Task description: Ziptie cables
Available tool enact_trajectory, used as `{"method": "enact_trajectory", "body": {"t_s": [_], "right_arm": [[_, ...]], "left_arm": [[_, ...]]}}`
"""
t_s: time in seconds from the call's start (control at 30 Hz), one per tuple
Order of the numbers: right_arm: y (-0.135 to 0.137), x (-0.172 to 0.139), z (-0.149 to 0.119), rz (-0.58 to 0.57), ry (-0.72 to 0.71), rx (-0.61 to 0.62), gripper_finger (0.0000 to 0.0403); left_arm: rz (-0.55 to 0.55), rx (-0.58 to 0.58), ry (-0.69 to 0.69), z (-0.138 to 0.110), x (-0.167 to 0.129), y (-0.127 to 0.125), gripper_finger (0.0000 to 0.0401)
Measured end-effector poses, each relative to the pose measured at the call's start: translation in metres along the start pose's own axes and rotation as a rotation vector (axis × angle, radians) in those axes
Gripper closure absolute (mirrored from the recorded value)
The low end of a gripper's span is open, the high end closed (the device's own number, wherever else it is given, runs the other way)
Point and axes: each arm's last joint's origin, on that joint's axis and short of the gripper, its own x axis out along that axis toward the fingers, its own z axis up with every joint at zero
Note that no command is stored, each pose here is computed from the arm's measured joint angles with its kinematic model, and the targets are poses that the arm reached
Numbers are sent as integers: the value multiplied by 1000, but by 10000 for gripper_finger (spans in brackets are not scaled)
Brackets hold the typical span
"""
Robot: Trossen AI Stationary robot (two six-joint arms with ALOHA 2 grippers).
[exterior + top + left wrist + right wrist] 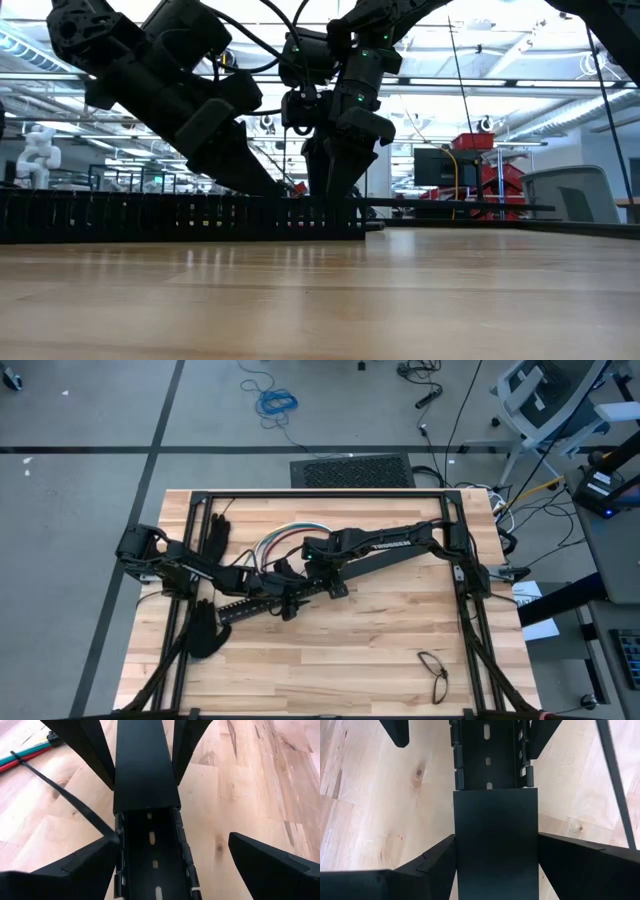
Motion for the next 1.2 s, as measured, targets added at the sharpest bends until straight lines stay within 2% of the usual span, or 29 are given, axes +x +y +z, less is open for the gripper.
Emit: {"method": "enact_trajectory", "body": {"t_s": [0.1, 0.2, 0.53, 0.93, 1.2], "right_arm": [[0, 0, 0, 0, 0, 1, 158], [0, 0, 0, 0, -1, 3, 158], [0, 0, 0, 1, -1, 2, 158], [0, 0, 0, 0, -1, 0, 158], [0, 0, 0, 0, -2, -1, 158]], "left_arm": [[7, 7, -15, 1, 0, 0, 31], [59, 13, -38, 2, 3, 5, 31], [85, -72, -36, 2, 9, 17, 31], [66, -90, -37, 2, 9, 16, 31], [0, -109, -17, 0, 11, 14, 31]]}}
